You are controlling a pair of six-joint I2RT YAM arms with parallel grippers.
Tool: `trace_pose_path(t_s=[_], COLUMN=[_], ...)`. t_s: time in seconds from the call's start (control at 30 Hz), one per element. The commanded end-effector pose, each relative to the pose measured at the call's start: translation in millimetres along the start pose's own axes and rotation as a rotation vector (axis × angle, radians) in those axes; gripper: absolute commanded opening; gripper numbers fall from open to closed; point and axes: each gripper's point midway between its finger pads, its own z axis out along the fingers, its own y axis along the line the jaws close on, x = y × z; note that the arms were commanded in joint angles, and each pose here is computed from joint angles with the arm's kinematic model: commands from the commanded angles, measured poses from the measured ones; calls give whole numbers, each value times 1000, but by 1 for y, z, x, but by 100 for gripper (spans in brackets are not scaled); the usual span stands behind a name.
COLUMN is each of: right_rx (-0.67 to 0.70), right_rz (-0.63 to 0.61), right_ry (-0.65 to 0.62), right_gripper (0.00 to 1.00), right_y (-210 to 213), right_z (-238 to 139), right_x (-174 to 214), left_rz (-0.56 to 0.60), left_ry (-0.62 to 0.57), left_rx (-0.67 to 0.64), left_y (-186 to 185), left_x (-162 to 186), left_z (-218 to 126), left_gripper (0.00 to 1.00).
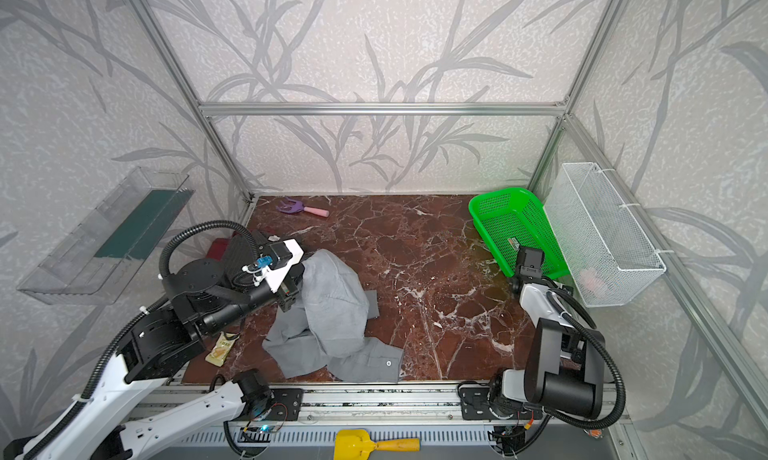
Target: Fold and stack the long sleeve shirts
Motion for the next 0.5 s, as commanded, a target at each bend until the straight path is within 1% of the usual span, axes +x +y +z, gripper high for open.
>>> trace_pose_path(t_s=[0.0,0.1,0.13,0.23,0.3,0.4,0.47], right_rx=[-11,-41,-51,-90,-121,-185,-231], right_rz=[41,14,7,-42,-104,-184,-256], right_ry=[25,55,70,125,157,172,223], right_gripper=[28,53,59,67,71,80,84], right_y=[0,-1,-3,-10,-15,-13,-8], right_z=[6,-2,-6,-21,-37,-62,-80], right_x=[3,7,9,20,29,36,44], left_rz=[1,-9,-12,-20,-28,-51,-77], left_ry=[-65,-77,-82,-81,-96,-121,-141], left_rx=[-6,-22,-30,-61,-87,-115,-140], left_y=[2,5,8,16,23,34,44], left_x=[-14,-18,-21,-31,-41,-66,-86], left_z=[0,3,3,10,17,27,33], left_gripper=[0,0,0,0,0,0,0])
